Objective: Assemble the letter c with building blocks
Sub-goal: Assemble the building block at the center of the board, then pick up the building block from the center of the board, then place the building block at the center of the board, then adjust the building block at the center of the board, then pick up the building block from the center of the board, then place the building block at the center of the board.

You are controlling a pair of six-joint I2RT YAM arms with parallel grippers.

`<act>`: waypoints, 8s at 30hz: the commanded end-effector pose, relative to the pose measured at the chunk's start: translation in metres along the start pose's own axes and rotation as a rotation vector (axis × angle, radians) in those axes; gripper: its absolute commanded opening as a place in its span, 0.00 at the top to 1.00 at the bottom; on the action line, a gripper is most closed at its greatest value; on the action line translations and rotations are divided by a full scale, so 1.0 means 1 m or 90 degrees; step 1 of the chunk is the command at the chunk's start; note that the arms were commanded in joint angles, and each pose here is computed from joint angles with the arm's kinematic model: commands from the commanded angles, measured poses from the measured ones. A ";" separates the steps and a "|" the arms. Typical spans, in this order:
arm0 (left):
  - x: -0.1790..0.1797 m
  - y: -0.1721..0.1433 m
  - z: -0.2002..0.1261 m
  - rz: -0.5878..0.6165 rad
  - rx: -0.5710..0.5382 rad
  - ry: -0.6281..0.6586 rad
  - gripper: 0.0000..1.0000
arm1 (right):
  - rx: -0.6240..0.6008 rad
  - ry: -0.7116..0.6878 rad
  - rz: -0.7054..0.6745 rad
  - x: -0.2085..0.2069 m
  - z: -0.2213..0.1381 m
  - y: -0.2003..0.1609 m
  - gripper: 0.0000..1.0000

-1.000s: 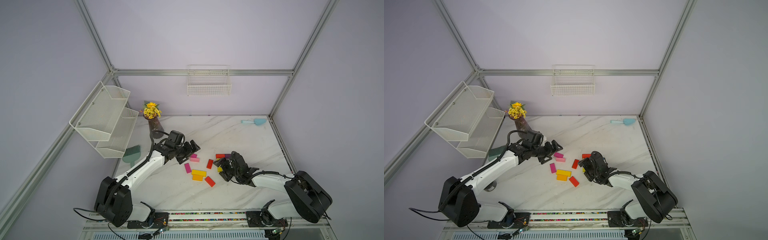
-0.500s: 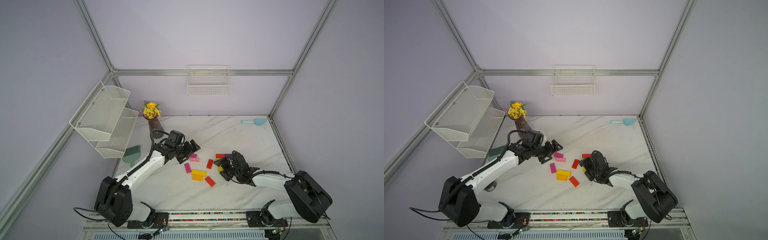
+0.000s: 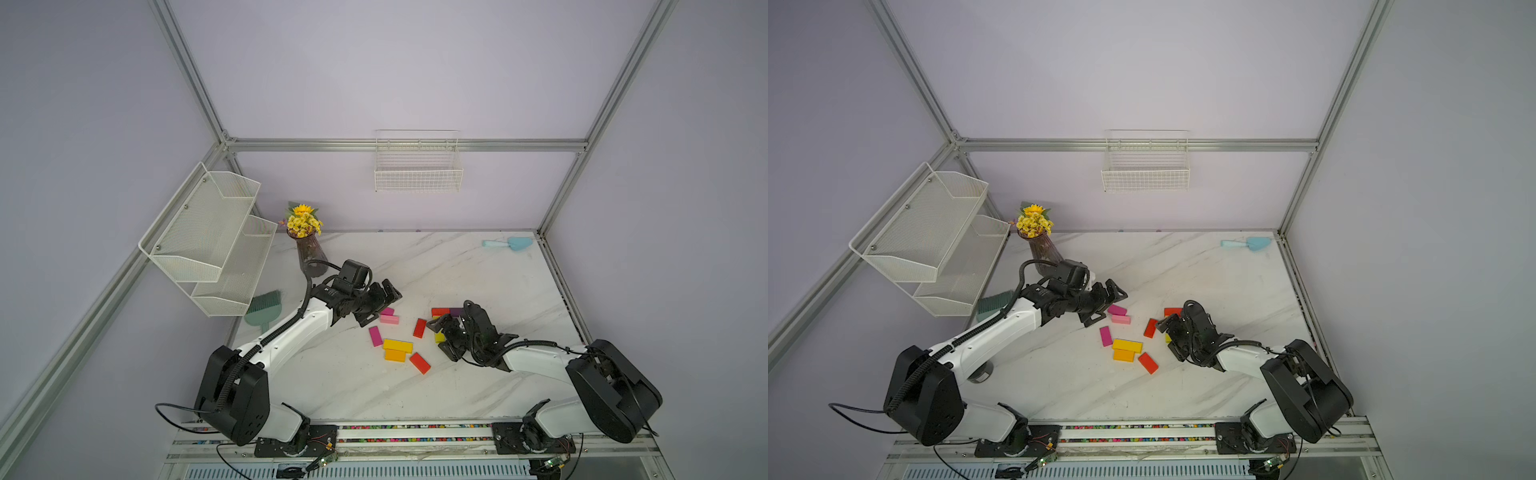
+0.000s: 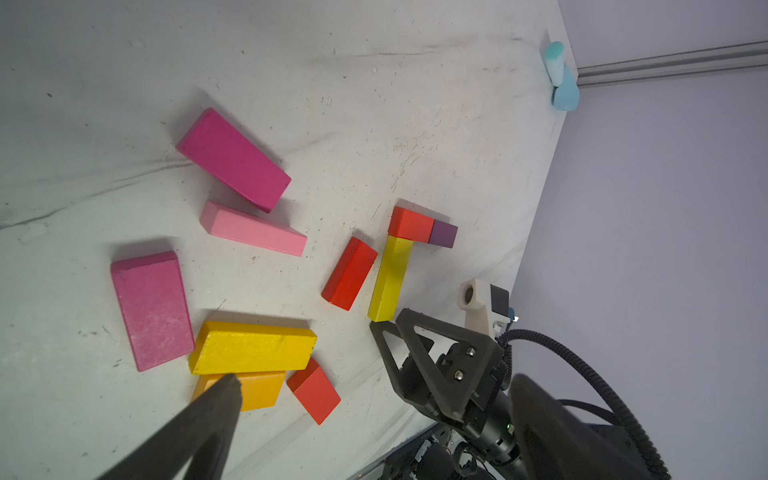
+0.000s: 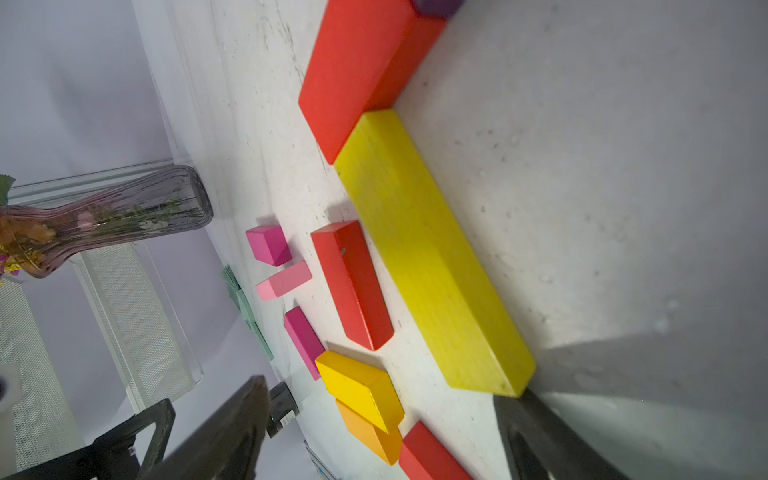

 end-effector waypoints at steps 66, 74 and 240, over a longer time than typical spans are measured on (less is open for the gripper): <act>0.025 0.023 -0.059 -0.041 -0.116 -0.005 0.00 | 0.182 -0.411 -0.675 0.009 0.028 -0.092 0.62; 0.025 0.026 -0.055 -0.036 -0.104 -0.019 0.00 | 0.158 -0.386 -0.621 0.010 0.004 -0.092 0.92; -0.007 0.024 -0.008 -0.003 -0.028 -0.059 0.00 | -0.004 -0.435 -0.481 0.018 -0.004 -0.027 0.54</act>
Point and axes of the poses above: each gripper's point midway between its finger pads, its own z axis out along the fingers, its own x axis along the line the jaws close on, y = z × x, the point moved 10 cm from there along -z, back along the fingers, and after that the axes turned 8 degrees about z, right-handed, at the moved point
